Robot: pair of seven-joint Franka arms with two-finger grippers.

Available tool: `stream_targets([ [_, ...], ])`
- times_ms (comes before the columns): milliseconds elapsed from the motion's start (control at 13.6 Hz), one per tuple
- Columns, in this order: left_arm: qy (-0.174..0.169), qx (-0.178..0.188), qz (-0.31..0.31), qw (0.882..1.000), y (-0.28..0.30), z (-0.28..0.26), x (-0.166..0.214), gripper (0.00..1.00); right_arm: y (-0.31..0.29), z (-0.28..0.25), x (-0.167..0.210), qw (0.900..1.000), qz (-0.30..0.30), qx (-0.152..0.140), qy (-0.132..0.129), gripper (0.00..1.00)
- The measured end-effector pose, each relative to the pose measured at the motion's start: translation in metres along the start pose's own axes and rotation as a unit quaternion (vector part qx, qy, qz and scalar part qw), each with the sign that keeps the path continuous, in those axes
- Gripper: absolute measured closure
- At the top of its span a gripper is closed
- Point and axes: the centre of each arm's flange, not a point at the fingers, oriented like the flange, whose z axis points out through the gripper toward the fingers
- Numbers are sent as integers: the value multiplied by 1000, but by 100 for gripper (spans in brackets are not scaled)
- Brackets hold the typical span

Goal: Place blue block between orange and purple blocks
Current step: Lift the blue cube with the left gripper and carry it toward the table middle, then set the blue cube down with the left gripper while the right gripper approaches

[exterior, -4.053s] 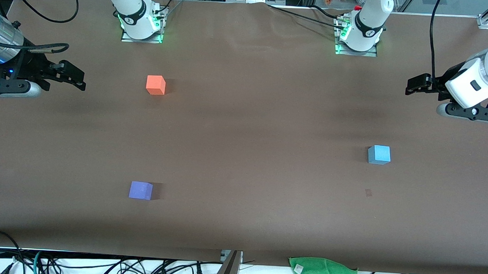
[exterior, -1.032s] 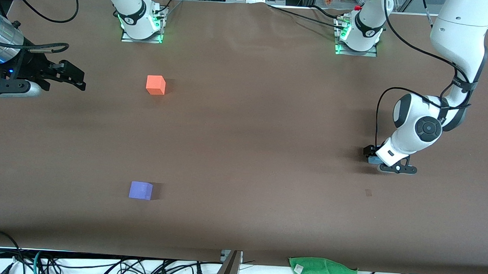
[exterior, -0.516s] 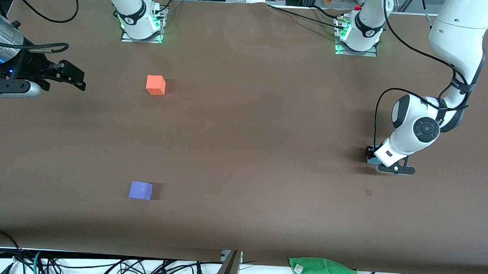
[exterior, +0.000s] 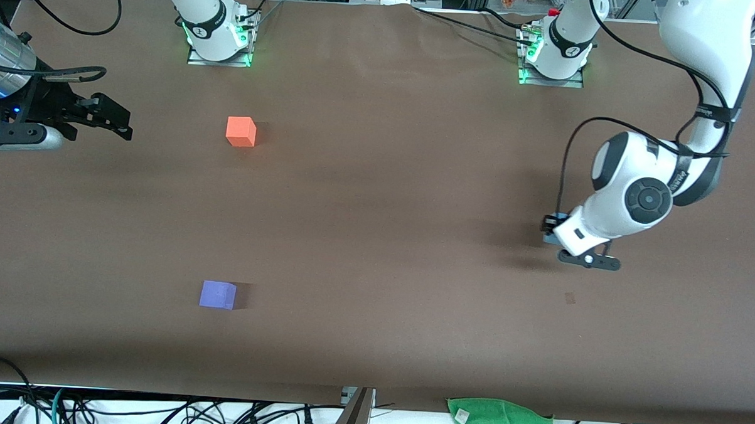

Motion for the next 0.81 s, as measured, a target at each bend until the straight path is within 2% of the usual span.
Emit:
stream_targets([
  [221, 2, -38, -20, 999, 78, -10, -3, 41, 10, -2, 4, 1000, 2, 1, 14, 0],
  [442, 2, -41, -45, 998, 175, -8, -12, 41, 33, 1, 9, 1000, 1, 13, 17, 0],
  [737, -30, -38, -41, 998, 281, 50, -28, 41, 68, 13, 15, 999, 29, 12, 7, 0],
  [811, -28, -43, -39, 998, 297, 68, -30, 41, 72, 19, 18, 999, 32, 11, 3, 0],
])
